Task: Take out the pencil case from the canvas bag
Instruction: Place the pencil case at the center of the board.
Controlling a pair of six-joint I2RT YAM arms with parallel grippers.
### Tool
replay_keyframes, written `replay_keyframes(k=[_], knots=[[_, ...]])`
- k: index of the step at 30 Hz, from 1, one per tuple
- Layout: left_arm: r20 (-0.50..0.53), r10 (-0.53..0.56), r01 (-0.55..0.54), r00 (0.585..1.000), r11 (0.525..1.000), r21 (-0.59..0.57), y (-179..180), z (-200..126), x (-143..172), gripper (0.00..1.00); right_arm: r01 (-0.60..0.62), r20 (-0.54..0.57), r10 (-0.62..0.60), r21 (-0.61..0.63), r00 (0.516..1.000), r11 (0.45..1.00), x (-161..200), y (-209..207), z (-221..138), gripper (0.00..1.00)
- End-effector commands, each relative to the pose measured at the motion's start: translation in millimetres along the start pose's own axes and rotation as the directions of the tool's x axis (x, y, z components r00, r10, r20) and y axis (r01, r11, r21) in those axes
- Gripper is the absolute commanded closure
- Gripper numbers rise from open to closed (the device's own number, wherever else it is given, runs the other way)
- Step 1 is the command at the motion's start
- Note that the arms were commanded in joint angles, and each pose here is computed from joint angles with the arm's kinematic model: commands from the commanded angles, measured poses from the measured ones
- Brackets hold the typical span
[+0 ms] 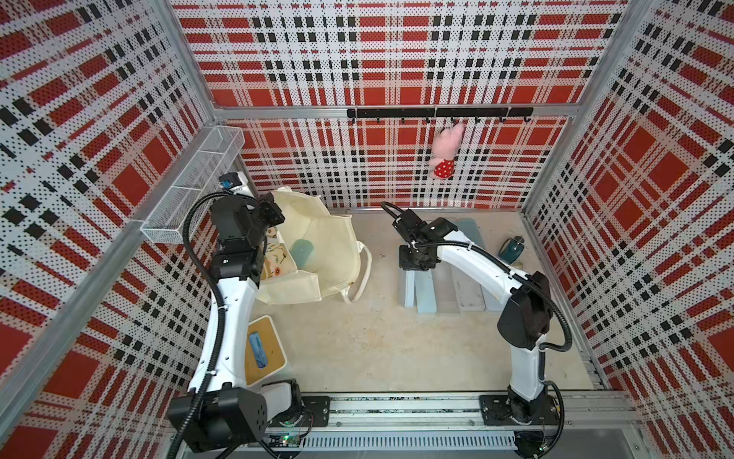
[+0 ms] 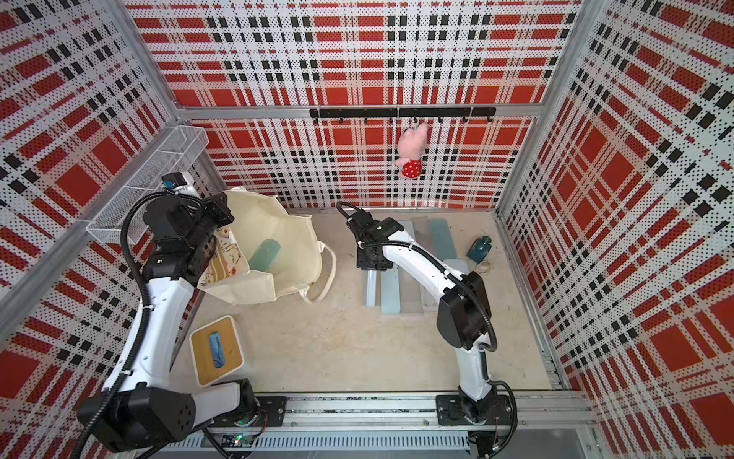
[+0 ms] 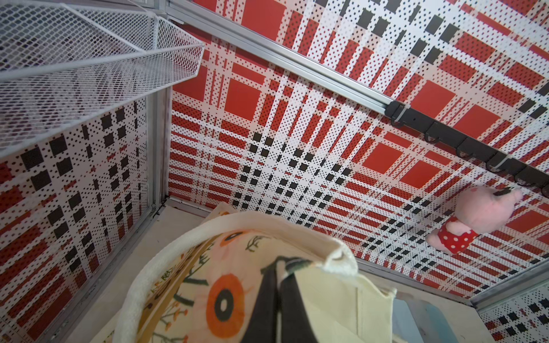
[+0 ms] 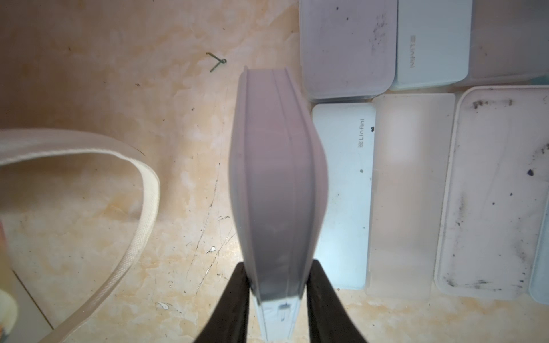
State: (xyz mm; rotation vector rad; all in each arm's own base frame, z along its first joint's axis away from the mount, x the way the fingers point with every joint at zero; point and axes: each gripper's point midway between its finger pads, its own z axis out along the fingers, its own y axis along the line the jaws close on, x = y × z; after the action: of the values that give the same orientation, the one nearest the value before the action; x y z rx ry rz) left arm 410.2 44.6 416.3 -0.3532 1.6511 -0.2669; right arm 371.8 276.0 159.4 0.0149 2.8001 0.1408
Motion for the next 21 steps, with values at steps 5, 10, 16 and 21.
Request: replay_keyframes(k=[5, 10, 16, 21], knots=[[0.199, 0.01, -0.021, 0.98, 0.998, 0.054, -20.6, -23.8, -67.1, 1.0, 0.036, -0.116, -0.021, 0.128, 0.993, 0.991, 12.9, -13.5, 21.0, 0.75], [0.2, 0.011, -0.022, 0.98, 0.999, 0.049, -18.5, -26.1, -67.3, 1.0, 0.035, -0.15, -0.014, 0.135, 0.989, 0.99, 13.3, -10.9, 42.0, 0.71], [0.2, 0.011, -0.021, 0.98, 0.999, 0.048, -17.5, -27.5, -66.7, 1.0, 0.017, -0.159, 0.003, 0.124, 0.987, 0.992, 8.3, -6.8, 61.9, 0.7], [0.199, 0.011, -0.02, 0.98, 0.999, 0.043, -15.4, -28.0, -66.3, 1.0, 0.014, -0.164, 0.006, 0.118, 0.986, 0.993, 8.2, -4.7, 68.4, 0.63]])
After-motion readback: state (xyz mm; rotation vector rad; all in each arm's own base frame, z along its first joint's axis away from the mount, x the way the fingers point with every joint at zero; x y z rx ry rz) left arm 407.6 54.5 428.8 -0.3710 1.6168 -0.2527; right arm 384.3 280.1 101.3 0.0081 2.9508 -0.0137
